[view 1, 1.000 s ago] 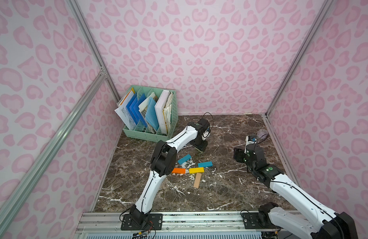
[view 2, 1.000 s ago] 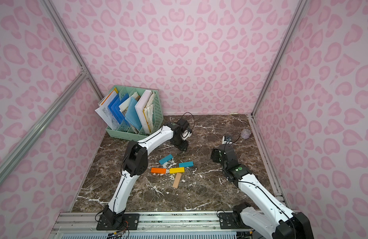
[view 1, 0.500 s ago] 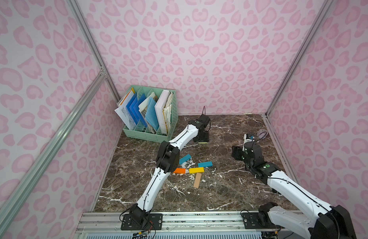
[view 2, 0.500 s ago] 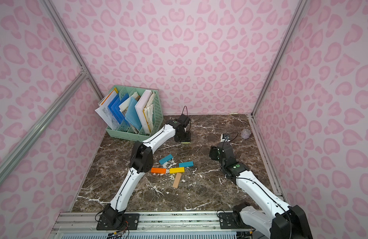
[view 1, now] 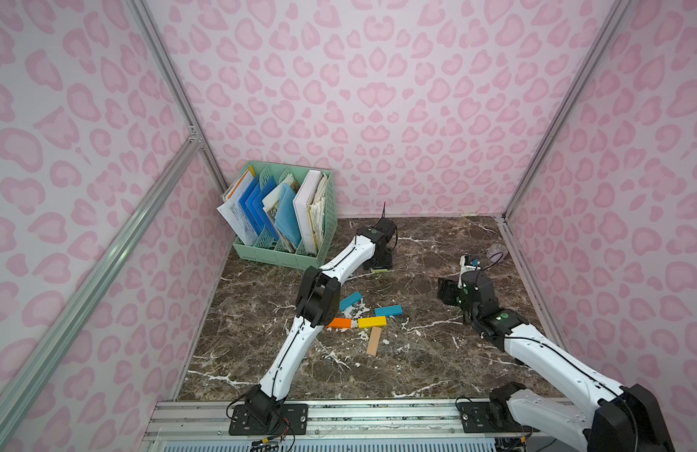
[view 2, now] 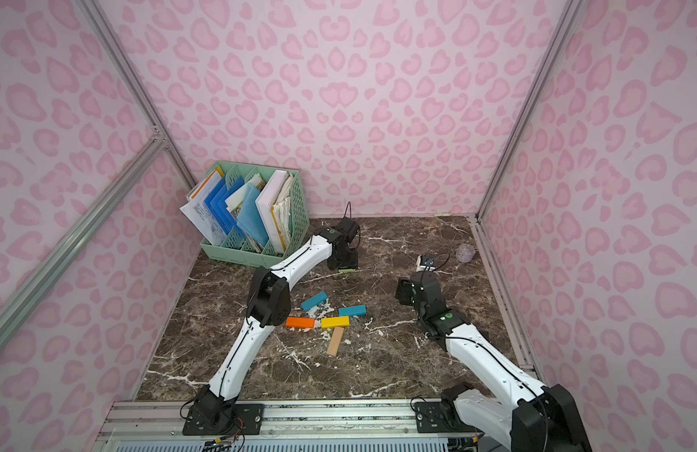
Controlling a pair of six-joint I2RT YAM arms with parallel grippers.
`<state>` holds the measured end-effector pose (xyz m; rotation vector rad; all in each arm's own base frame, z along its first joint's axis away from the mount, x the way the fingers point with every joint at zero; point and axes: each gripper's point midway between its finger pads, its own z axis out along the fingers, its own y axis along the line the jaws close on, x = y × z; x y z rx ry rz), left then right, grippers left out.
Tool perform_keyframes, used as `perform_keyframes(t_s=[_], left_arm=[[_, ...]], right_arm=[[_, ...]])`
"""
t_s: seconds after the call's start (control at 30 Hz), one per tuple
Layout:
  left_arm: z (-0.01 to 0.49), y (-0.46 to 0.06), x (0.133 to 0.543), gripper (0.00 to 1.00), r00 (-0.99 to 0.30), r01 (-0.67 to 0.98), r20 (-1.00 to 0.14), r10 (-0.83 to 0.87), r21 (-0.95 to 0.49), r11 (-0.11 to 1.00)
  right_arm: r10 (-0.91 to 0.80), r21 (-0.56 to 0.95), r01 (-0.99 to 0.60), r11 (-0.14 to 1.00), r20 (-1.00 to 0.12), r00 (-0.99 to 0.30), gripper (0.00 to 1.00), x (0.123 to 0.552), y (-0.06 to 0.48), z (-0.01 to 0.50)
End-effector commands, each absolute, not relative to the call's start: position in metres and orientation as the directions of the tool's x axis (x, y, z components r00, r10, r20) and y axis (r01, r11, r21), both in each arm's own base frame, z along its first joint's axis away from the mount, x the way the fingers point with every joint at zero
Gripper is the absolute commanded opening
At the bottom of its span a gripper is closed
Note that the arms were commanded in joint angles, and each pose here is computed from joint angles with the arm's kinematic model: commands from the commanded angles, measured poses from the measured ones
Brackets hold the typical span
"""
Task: Assemble a giraffe with building blocks
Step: Place the building block at the center of the board, then assemble the building block at the center of the board.
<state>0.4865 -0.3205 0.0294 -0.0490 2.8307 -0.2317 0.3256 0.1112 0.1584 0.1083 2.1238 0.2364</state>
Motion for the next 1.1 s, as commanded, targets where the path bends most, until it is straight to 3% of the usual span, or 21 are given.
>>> perform_keyframes(t_s=[0.0, 0.17, 0.3, 0.47, 0.5, 0.7, 0.93, 1.07], left_arm=[[0.018, -0.314, 0.479, 0.45, -0.965, -0.018, -0.258, -0.051, -0.128, 0.992], [0.021, -0.314, 0.48, 0.67, -0.962, -0.018, -0.267, -0.051, -0.127, 0.992], [0.031, -0.318, 0.482, 0.78, -0.957, -0.014, -0.285, -0.054, -0.143, 0.99], [0.066, -0.333, 0.484, 0.9, -0.938, 0.01, -0.342, -0.062, -0.204, 0.979], [0.08, -0.337, 0.483, 0.97, -0.932, 0.017, -0.355, -0.066, -0.226, 0.974], [0.173, -0.325, 0.466, 0.99, -0.883, 0.057, -0.459, -0.094, -0.304, 0.951], [0.222, -0.21, 0.422, 0.99, -0.771, -0.048, -0.601, -0.213, -0.278, 0.959], [0.238, -0.154, 0.386, 0.99, -0.707, -0.078, -0.683, -0.181, -0.179, 0.981]], right_arm=[[0.187, 0.232, -0.021, 0.973, -0.833, -0.52, 0.75, 0.327, 0.113, 0.162], [0.178, 0.224, -0.025, 0.974, -0.834, -0.523, 0.77, 0.324, 0.112, 0.16], [0.174, 0.22, -0.024, 0.975, -0.831, -0.528, 0.78, 0.323, 0.111, 0.157], [0.174, 0.223, -0.028, 0.974, -0.827, -0.534, 0.77, 0.323, 0.113, 0.156], [0.172, 0.223, -0.032, 0.974, -0.827, -0.535, 0.77, 0.323, 0.115, 0.156], [0.098, 0.175, -0.079, 0.981, -0.811, -0.576, 0.76, 0.321, 0.15, 0.149], [0.008, 0.191, -0.16, 0.969, -0.668, -0.744, 0.78, 0.331, 0.26, 0.115], [0.051, 0.224, -0.083, 0.971, -0.536, -0.843, 0.77, 0.343, 0.326, 0.099]])
